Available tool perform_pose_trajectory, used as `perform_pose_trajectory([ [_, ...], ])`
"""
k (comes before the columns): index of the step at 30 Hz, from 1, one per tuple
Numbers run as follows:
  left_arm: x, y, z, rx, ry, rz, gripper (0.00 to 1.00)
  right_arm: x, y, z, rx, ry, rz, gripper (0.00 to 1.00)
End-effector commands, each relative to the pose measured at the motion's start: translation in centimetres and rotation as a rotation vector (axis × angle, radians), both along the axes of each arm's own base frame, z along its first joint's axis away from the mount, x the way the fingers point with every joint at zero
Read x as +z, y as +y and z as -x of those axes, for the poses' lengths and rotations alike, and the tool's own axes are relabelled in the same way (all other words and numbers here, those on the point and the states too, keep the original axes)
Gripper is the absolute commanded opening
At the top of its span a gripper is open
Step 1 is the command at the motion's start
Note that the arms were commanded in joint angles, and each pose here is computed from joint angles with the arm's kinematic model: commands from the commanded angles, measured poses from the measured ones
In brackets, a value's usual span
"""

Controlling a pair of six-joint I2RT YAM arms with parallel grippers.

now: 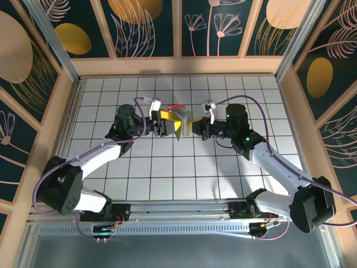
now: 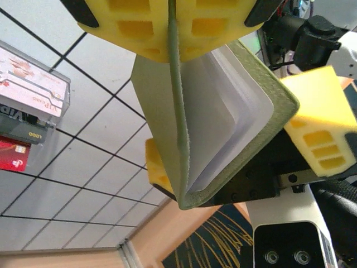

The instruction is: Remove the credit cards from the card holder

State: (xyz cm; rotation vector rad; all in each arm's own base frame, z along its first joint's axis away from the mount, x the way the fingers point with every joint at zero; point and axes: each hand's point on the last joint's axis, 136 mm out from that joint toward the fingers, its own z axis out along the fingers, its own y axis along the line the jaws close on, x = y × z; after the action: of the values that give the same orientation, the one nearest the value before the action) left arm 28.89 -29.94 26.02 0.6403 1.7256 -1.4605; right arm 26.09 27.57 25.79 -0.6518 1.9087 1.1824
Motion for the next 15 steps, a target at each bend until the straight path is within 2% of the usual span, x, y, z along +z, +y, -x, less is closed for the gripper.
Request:
perform_pose_trajectory([
  [1,0.8,-0.6,0.1,-0.022,-0.011,0.028,0.88,1.0,0.6,-1.2,-0.076,-0.004,0.022,0.00],
  [4,0.5,-1.0,0.2,-0.032,-0.008,0.022,0.94,0.9,1.3,-1.5,-0.089,0.017,0.022,0.00],
  [8,-0.1,-1.1,0.1,-0.027,0.005,0.014,0.91,0.9,1.8,-1.7,-0.086,0.024,0.014,0.00],
  [9,0.0,-1.1,0.1,-0.025,0.004,0.014,0.88,0.9,1.8,-1.8,-0.088,0.025,0.013,0.00],
  [12,0.0,-1.1,0.2,-0.025,0.002,0.015,0.68,0.7,1.7,-1.9,-0.095,0.026,0.019,0.00],
  [15,0.4,-1.1,0.3,-0.029,-0.009,0.018,0.62,0.5,1.5,-2.1,-0.110,0.026,0.029,0.00],
])
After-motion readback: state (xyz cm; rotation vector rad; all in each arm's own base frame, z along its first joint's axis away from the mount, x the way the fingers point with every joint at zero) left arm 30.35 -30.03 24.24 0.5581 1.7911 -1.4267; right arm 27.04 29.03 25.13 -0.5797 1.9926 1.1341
